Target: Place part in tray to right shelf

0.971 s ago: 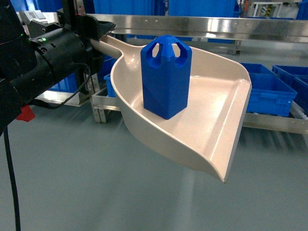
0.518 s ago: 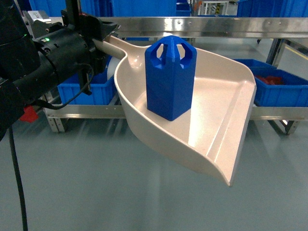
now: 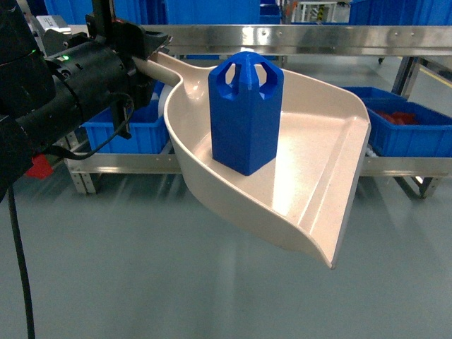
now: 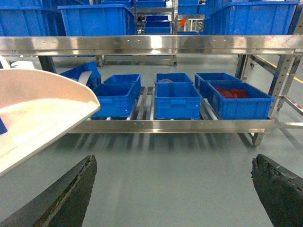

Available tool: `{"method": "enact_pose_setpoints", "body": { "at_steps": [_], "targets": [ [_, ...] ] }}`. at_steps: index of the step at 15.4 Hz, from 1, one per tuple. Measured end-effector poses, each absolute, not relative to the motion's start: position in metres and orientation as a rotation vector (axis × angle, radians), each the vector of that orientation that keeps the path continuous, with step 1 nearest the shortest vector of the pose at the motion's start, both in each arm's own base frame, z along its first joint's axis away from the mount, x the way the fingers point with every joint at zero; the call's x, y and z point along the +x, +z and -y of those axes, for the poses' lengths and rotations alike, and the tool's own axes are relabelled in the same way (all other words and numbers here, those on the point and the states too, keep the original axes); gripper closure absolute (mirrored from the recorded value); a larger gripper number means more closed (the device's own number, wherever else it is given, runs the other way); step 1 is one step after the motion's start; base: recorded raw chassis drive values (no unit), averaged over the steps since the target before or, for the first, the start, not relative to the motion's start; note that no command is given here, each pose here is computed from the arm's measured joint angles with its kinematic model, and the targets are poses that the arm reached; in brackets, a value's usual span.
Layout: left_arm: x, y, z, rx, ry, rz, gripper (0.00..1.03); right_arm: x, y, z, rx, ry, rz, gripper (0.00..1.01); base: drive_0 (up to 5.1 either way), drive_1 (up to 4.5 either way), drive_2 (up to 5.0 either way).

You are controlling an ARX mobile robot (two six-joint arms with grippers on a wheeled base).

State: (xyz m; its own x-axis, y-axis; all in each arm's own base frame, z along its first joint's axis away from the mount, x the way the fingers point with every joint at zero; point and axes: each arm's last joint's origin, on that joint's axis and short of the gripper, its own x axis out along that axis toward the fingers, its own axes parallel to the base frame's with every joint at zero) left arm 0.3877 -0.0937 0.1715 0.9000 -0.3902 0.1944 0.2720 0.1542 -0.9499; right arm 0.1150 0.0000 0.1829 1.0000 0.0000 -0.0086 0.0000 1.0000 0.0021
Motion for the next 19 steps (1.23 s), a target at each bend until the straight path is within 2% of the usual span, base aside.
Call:
{"method": "enact_pose_setpoints", "body": {
  "at_steps": [19],
  "targets": [
    [0.3876,0.1715,0.0941,-1.334,-0.478,-0.107,0.91,0.1150,0.1829,0.0000,0.002,0.000,-0.009,0.03,0.0,0.00,0.0]
  ]
}}
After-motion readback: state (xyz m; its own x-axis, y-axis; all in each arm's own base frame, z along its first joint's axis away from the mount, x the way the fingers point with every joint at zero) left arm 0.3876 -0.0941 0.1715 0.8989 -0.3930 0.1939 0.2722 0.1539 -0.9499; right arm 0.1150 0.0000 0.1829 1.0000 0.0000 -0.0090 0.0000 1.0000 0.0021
